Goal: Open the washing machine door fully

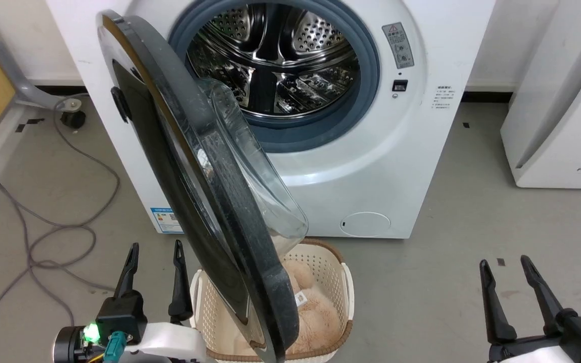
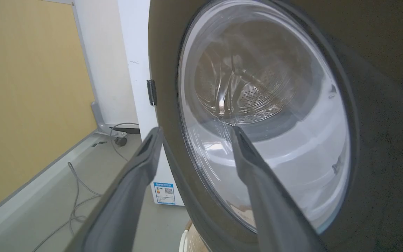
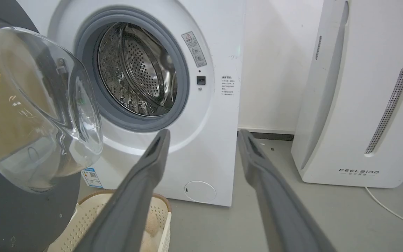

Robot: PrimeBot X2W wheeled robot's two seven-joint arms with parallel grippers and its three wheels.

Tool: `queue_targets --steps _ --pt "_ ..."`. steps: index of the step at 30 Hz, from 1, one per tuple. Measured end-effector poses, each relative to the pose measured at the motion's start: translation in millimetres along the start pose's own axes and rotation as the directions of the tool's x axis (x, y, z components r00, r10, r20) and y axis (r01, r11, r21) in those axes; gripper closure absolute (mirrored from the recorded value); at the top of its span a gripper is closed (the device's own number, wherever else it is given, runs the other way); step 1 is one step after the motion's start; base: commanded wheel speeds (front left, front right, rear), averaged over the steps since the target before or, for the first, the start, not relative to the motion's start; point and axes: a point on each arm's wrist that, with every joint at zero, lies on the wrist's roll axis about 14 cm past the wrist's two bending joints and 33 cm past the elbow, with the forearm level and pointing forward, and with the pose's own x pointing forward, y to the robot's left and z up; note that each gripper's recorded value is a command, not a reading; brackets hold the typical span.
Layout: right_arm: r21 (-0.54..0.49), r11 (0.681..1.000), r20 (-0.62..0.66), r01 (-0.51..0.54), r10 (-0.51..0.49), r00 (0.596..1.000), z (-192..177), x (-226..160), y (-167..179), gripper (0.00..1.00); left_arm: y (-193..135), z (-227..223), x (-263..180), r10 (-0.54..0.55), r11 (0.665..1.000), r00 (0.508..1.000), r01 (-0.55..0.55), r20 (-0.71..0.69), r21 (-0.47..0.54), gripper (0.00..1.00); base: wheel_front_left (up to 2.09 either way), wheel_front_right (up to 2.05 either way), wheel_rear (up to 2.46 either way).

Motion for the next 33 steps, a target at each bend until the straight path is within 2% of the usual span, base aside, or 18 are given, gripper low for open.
queue_targets --steps 2,3,9,15,23,27,33 --pt "0.0 1.0 0.004 0.001 -0.001 1.0 1.3 -0.7 -0.2 0.0 1.9 3.4 -0.5 0.006 1.0 1.0 -0.006 0.01 -0.001 0.78 0.0 0.0 0.0" --pt "0.002 1.0 0.004 0.001 -0.001 1.0 1.4 -1.2 -0.3 0.0 3.1 4.9 -0.6 0.009 1.0 1.0 -0.009 0.014 -0.001 1.0 0.0 0.0 0.0" --pt "0.002 1.0 0.003 0.0 0.0 1.0 1.3 -3.4 0.2 0.0 12.4 32.0 1.5 0.033 0.999 0.995 -0.034 0.099 0.002 1.0 0.0 0.0 0.0" --pt "0.003 1.0 0.011 -0.002 0.002 1.0 3.7 -2.3 0.8 0.0 6.7 91.3 8.0 0.006 1.0 0.96 -0.008 0.281 0.006 1.0 0.0 0.0 0.0" --pt "0.017 1.0 0.034 0.0 -0.001 0.999 11.0 -3.1 0.8 0.0 -33.7 149.2 -0.8 -0.122 0.991 0.884 0.134 0.451 0.006 1.0 0.0 0.0 0.0" --pt "0.024 1.0 0.033 0.001 -0.002 0.999 10.7 -5.8 0.7 0.0 -64.0 161.3 -11.3 -0.218 0.97 0.847 0.243 0.486 0.01 1.0 0.0 0.0 0.0" --pt "0.034 0.999 0.036 0.0 -0.001 0.999 11.5 -5.9 1.7 0.0 -105.4 167.6 -28.6 -0.344 0.921 0.793 0.389 0.503 0.018 1.0 0.0 0.0 0.0"
